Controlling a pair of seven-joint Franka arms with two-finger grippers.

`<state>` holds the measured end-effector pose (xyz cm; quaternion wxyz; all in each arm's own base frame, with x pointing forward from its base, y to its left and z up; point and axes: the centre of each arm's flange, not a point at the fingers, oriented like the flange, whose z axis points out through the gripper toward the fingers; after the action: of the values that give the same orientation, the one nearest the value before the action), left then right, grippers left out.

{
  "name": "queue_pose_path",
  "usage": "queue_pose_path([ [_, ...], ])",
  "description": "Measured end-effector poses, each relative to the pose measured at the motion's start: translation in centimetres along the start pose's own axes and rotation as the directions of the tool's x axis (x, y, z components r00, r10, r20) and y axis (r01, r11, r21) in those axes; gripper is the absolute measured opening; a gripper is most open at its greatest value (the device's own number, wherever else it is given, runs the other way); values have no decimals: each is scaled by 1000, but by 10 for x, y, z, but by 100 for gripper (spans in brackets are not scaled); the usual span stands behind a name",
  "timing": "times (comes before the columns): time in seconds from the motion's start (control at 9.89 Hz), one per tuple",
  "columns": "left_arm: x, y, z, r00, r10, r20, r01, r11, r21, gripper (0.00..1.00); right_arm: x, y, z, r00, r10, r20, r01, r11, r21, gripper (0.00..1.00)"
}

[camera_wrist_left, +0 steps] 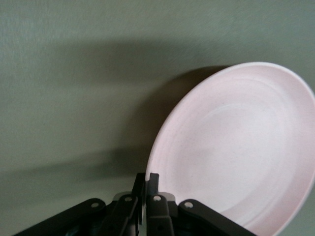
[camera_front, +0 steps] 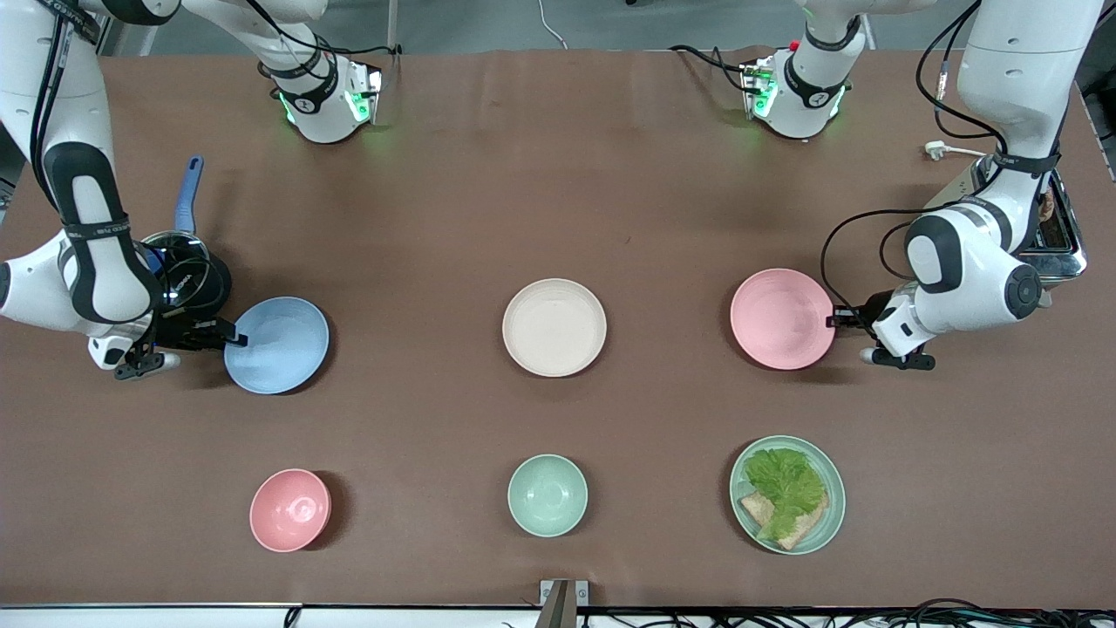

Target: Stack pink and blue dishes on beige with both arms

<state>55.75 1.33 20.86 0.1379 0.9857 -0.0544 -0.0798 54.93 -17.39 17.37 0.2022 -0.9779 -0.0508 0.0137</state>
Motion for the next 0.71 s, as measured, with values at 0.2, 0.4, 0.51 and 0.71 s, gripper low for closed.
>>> queue_pose_path([
  [0.2,10,61,-48,998,57,-38,-58,998,-30,4,8,-10,-8,999,37,28,-39,997,59,5],
  [0.4,3,150,-91,998,64,-26,-65,996,-64,4,28,-16,-46,998,42,41,-45,997,68,5],
  [0.51,-5,198,-91,998,64,-14,-64,996,-69,4,41,-23,-75,995,55,83,-59,997,49,5],
  [0.71,-20,290,-65,999,49,-10,-50,996,-80,4,69,-59,-141,985,103,136,-107,994,22,5],
])
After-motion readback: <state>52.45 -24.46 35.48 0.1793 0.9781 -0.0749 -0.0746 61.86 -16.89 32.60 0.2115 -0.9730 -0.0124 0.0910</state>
